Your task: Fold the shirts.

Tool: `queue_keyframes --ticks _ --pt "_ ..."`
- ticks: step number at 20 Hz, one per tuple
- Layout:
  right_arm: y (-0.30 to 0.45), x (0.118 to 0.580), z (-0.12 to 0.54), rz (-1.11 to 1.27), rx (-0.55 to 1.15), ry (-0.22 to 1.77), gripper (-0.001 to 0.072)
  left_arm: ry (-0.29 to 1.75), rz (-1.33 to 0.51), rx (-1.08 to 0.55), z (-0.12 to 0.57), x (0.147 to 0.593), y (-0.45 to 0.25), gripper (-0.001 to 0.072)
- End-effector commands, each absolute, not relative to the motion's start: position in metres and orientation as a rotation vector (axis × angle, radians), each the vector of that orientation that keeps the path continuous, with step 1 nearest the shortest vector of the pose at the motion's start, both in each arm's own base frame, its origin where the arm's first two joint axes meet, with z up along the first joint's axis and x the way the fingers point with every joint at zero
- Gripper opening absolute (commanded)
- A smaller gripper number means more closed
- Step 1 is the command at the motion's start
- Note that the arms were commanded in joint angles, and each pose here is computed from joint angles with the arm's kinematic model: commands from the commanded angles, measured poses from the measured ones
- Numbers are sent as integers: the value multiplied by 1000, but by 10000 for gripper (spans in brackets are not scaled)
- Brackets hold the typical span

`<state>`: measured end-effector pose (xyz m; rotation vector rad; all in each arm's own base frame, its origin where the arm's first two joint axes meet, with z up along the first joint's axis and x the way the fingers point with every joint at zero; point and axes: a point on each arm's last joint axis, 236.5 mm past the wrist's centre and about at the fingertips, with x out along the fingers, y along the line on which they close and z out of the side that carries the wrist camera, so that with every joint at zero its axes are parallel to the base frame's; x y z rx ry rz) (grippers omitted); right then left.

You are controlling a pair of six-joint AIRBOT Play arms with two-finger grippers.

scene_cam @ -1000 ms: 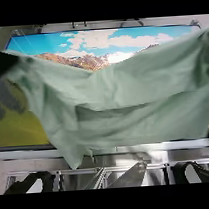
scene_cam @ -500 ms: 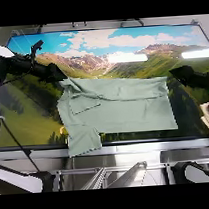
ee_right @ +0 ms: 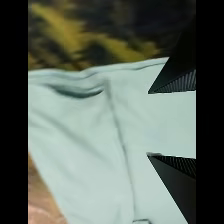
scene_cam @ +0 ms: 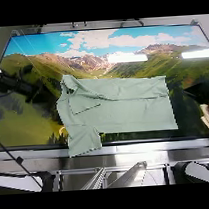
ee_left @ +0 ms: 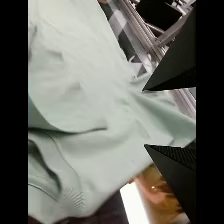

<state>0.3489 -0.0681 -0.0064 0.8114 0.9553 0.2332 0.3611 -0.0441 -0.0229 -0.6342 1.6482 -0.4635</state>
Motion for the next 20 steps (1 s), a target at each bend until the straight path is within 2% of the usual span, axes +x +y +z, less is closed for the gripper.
queue_keyframes --ticks 1,5,7,9,11,16,20 --pt "-69 329 -28 191 853 1009 424 1799 -330 -650 -68 271 -40 348" --pt "-68 324 -31 185 859 1036 423 1872 -283 -715 -96 217 -54 348" --pt "-70 295 -51 153 806 1179 423 1892 -281 -714 -106 206 -63 348" --pt "-75 260 -71 122 733 1338 424 1879 -278 -673 -116 206 -69 348" --pt "-72 243 -84 115 715 1396 424 1840 -291 -608 -123 215 -77 348" --pt "-62 239 -116 55 781 1375 424 1757 -361 -550 -126 233 -106 348" --pt "-41 244 -118 129 898 1382 423 1737 -354 -540 -128 238 -106 348"
